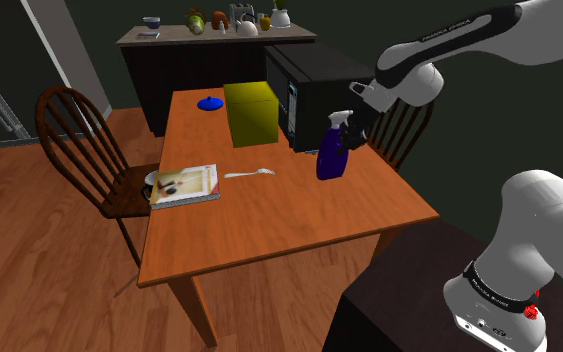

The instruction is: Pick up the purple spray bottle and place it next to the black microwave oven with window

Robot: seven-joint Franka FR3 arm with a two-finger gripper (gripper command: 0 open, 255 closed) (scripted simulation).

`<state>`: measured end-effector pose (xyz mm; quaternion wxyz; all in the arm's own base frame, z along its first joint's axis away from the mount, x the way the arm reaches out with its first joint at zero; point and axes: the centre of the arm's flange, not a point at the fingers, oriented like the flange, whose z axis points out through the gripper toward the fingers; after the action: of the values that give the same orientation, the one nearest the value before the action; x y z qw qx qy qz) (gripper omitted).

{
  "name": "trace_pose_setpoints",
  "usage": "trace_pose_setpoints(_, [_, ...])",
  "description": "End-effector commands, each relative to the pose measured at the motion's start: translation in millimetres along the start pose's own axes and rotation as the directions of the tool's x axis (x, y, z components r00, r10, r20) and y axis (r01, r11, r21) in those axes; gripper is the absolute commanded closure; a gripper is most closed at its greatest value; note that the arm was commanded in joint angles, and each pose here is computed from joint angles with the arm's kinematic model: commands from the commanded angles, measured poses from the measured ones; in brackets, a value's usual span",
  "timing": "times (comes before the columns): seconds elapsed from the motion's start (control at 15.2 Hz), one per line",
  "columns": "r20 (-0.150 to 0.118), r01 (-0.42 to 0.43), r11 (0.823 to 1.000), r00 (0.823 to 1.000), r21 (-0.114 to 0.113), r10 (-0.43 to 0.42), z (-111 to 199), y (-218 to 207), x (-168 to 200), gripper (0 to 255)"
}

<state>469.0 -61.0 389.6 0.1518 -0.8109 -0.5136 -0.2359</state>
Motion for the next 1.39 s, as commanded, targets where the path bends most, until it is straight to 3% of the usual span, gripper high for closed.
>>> trace_pose_setpoints(0.0, [0.001,0.000,1.000,1.000,0.000,0.000,-8.6,0.0,6.9,255])
trace_pose_setpoints(1.32, [0.001,0.000,1.000,1.000,0.000,0.000,-97.6,-0.4,63.8,255])
